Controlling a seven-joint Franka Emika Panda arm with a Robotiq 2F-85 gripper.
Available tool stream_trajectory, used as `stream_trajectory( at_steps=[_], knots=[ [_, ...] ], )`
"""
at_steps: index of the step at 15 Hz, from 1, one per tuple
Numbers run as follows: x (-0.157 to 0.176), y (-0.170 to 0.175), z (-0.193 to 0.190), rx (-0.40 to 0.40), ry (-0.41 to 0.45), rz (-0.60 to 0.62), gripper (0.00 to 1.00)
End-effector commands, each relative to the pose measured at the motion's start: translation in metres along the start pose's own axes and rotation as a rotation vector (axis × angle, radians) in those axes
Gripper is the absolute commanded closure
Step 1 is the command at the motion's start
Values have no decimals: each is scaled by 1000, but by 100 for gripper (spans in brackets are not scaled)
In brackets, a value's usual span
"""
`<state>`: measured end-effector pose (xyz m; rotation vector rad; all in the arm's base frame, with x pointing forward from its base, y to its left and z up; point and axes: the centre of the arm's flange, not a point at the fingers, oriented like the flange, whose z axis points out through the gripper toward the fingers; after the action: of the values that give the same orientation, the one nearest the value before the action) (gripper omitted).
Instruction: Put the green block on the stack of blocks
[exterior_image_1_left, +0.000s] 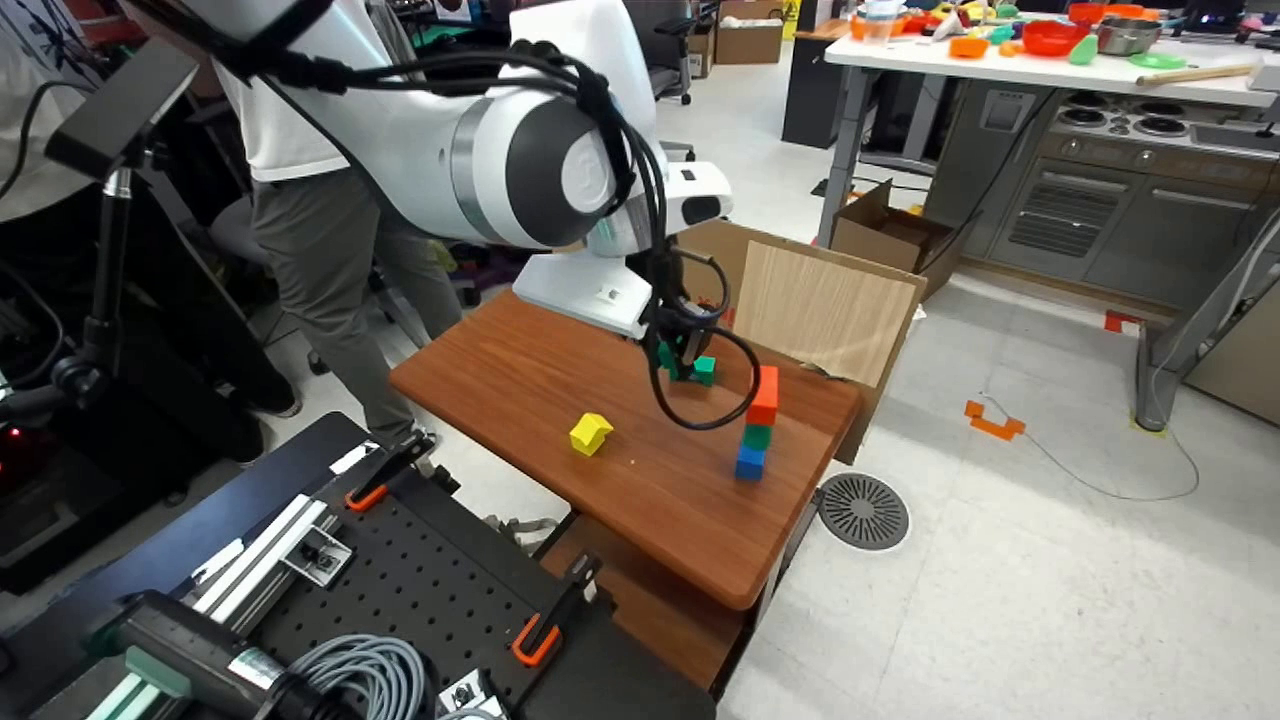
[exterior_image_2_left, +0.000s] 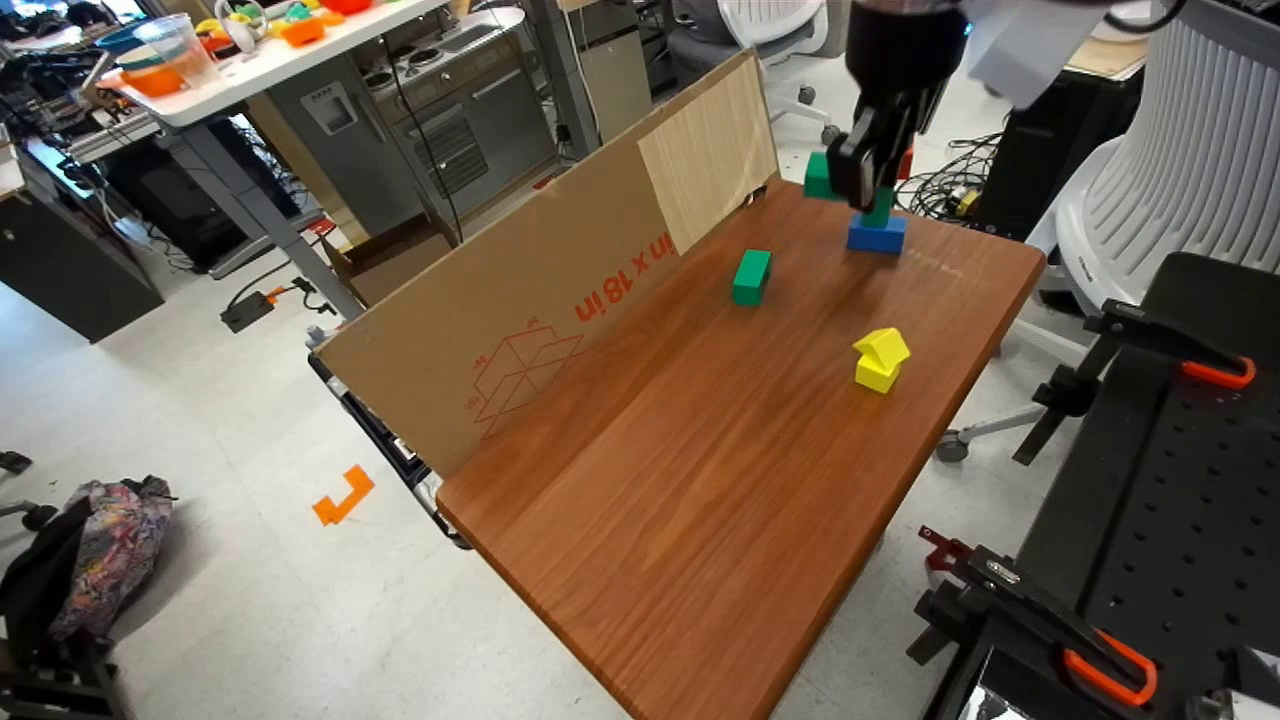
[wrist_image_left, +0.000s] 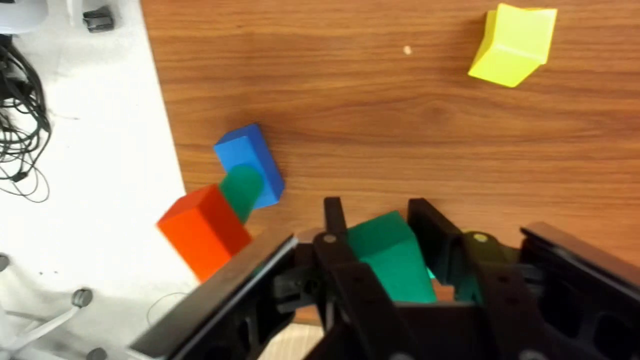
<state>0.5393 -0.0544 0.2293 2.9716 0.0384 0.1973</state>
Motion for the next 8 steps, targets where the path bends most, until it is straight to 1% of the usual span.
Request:
stream_trajectory(
  at_steps=[1, 4, 5, 8],
  knots=[
    [-29, 57, -61, 13, 10, 51, 87],
    [-35, 92, -72, 3, -1, 86, 87],
    [-34, 100, -69, -11, -13, 103, 87],
    [-30, 113, -55, -6, -42, 117, 87]
  ],
)
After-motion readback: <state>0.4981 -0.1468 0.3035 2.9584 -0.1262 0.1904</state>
